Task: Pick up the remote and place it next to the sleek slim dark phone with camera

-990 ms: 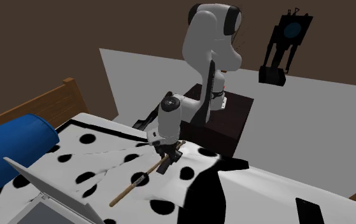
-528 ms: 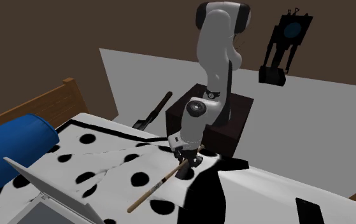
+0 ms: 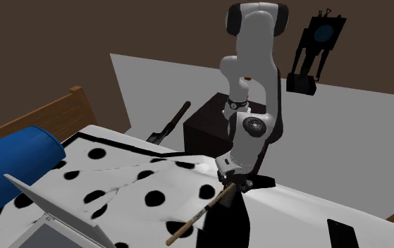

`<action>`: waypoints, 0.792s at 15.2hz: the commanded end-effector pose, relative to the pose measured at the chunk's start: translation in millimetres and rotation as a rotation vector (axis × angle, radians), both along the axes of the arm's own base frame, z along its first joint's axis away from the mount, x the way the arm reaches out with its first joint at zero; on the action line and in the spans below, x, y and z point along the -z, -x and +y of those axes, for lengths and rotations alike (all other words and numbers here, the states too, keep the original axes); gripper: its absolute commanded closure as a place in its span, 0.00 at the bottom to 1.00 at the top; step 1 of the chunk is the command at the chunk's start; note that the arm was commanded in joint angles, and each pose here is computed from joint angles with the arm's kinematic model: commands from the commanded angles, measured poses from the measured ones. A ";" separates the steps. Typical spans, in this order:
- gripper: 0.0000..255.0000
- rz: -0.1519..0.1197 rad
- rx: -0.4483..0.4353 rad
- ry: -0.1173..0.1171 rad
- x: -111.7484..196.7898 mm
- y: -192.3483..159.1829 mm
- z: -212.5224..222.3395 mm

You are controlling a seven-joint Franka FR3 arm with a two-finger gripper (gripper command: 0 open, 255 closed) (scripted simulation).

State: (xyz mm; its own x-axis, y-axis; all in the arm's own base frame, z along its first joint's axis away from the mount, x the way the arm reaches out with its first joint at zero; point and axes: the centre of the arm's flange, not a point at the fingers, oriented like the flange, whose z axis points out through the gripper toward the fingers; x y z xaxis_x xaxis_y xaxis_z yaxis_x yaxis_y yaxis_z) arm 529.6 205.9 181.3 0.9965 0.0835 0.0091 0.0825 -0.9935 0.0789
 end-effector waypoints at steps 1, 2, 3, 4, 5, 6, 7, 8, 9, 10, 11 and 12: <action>1.00 0.000 0.002 0.000 0.5 5.1 23.2; 1.00 0.000 0.002 0.000 0.4 8.3 36.0; 1.00 0.000 0.002 0.000 0.4 11.5 48.9; 1.00 0.000 0.002 0.000 0.3 14.6 61.7; 1.00 0.000 0.002 0.000 0.2 17.8 74.5; 1.00 0.000 0.002 0.000 0.1 21.0 87.3; 1.00 0.000 0.002 0.000 0.0 24.2 100.1; 1.00 0.000 0.002 0.000 0.0 27.4 112.9; 1.00 0.000 0.002 0.000 -0.1 30.5 125.7; 1.00 0.000 0.002 0.000 -0.2 33.7 138.5; 1.00 0.000 0.002 0.000 -0.3 36.9 151.3; 1.00 0.000 0.002 0.000 -0.4 40.1 164.1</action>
State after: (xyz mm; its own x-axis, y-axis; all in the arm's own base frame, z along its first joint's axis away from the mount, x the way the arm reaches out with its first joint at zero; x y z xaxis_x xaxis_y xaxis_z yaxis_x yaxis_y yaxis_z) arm 492.4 359.1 181.0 0.9965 0.0829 0.0092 0.0819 -0.9935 0.0791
